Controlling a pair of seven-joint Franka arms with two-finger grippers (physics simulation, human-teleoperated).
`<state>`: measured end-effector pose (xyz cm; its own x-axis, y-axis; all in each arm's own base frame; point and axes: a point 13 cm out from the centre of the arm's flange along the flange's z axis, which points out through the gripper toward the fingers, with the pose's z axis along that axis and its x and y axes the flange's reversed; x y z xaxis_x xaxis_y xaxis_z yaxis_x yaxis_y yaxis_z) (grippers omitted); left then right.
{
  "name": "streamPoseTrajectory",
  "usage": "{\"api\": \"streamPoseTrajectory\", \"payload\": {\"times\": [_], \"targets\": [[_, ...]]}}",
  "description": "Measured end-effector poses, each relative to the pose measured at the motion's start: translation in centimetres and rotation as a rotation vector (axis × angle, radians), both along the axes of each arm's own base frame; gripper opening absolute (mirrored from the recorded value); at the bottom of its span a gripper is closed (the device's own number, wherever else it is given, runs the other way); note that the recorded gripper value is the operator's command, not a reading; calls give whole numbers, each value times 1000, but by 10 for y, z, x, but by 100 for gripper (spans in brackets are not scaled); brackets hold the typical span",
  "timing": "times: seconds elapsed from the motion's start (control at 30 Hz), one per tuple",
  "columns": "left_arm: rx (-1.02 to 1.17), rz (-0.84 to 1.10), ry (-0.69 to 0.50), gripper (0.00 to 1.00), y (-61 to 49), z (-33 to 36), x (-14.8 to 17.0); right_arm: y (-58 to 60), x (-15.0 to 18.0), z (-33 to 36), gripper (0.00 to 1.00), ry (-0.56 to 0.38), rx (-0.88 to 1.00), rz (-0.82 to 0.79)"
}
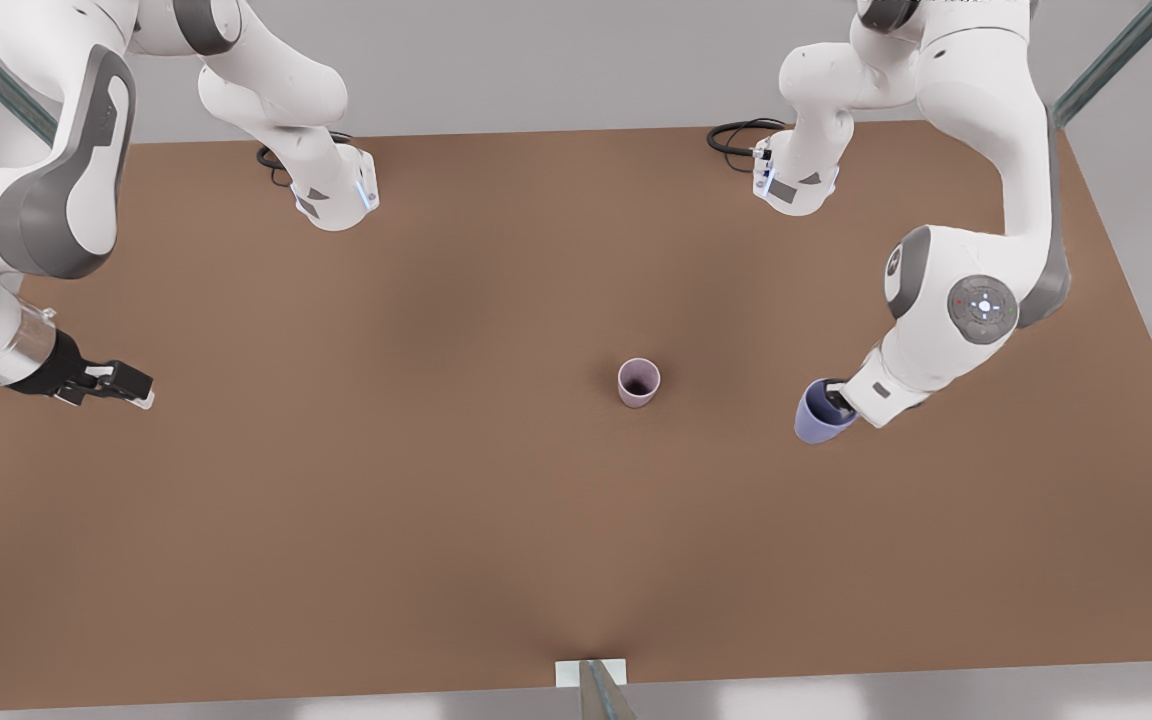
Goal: Stack the cups, with the pink cup at the bottom and the purple cup at the top
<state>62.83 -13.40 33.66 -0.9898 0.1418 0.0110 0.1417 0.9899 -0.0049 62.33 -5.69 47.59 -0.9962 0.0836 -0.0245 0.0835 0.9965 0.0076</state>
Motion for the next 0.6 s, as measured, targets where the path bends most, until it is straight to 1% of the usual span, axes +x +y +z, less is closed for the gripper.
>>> {"api": "streamPoseTrajectory", "payload": {"times": [0.1, 0.27, 0.3, 0.43, 0.6], "targets": [[-14, -22, 69, 21, -46, -9, -17, 1, 1, 0, 100, -2, 3, 16], [-16, -65, 185, 21, -131, -26, -69, 4, 2, 1, 100, -9, 5, 41], [-22, -64, 200, 21, -148, -28, -75, 5, 3, 1, 100, -11, 5, 45], [-38, -37, 242, 21, -198, -38, -90, 5, 4, 1, 100, -15, 4, 58], [-34, 25, 291, 21, -230, -57, -102, 5, 5, 1, 100, -18, 3, 69]]}}
